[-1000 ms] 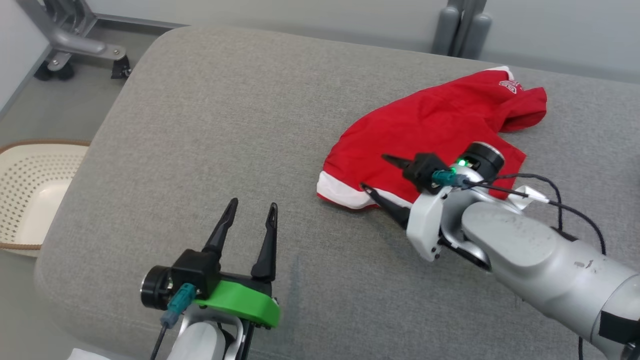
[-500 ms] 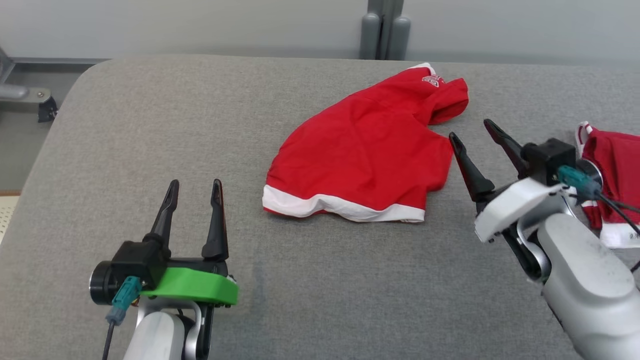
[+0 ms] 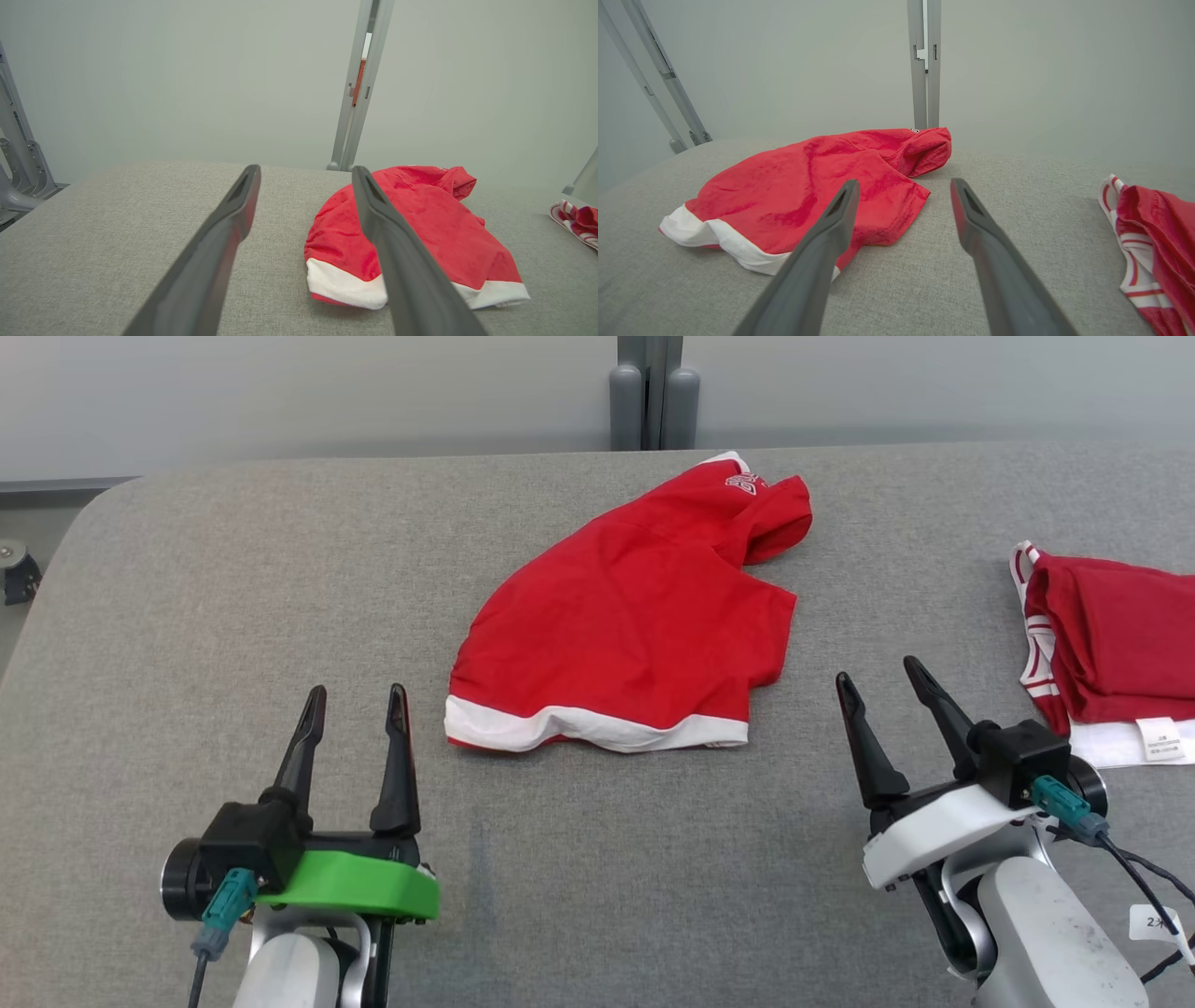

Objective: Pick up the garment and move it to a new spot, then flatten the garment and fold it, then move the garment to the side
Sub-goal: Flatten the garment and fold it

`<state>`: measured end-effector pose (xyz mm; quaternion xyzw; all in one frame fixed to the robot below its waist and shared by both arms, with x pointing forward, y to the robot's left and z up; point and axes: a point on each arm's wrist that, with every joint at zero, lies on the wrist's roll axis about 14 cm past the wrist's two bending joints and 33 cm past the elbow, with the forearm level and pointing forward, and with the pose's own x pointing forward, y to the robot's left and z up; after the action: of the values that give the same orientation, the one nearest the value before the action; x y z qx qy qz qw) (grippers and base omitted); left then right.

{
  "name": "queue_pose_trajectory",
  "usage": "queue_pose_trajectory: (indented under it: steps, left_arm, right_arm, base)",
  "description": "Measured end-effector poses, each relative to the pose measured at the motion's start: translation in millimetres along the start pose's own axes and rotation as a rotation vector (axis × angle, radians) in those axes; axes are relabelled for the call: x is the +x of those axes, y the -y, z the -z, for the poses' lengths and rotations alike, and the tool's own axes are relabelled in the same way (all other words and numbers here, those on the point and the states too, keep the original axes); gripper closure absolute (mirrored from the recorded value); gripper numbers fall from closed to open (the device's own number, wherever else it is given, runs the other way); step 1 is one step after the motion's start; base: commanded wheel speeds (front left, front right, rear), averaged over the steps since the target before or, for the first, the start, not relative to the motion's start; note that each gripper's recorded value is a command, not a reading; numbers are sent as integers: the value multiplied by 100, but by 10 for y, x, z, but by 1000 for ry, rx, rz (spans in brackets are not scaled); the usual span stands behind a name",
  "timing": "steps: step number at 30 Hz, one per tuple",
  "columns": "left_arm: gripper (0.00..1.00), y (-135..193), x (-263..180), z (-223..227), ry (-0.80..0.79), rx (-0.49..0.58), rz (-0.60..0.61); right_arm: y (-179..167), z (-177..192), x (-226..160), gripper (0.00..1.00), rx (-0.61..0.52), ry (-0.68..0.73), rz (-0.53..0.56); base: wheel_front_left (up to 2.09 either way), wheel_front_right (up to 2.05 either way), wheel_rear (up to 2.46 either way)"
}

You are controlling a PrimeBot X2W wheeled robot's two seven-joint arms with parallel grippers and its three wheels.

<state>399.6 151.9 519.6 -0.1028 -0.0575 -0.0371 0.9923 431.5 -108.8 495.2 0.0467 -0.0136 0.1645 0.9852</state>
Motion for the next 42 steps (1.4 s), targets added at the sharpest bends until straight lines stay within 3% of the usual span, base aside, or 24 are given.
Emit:
queue_pose_trajectory:
  steps: [5, 11, 18, 34, 35, 36, 37, 42]
  left_arm:
    - [0, -11, -14, 44, -13, 1, -1]
    - [0, -47, -32, 129, -39, 4, -9]
    - [0, -110, -31, 187, -59, 11, -25]
    - [0, -364, -155, 252, -90, 30, -111]
    - [0, -361, -156, 251, -90, 30, -110]
    - [0, -356, -154, 253, -91, 30, -109]
    - [0, -346, -151, 255, -91, 29, -106]
    - [0, -285, -125, 256, -89, 23, -87]
  right_arm:
    - [-99, 133, 16, 0, -2, -36, -29]
    - [-335, 662, -32, 0, -27, -213, -120]
    - [-505, 970, 113, 0, 6, -309, -167]
    - [-636, 1218, 401, 0, 98, -361, -172]
    - [-636, 1209, 402, 20, 103, -359, -168]
    - [-632, 1201, 401, 56, 104, -357, -166]
    - [-618, 1193, 397, 100, 102, -356, -162]
    - [-481, 1160, 330, 100, 47, -355, -148]
  base:
    - [0, 0, 0]
    - [0, 0, 0]
    - [0, 0, 0]
    - [0, 0, 0]
    - [0, 0, 0]
    - [0, 0, 0]
    - [0, 0, 0]
    - [0, 0, 0]
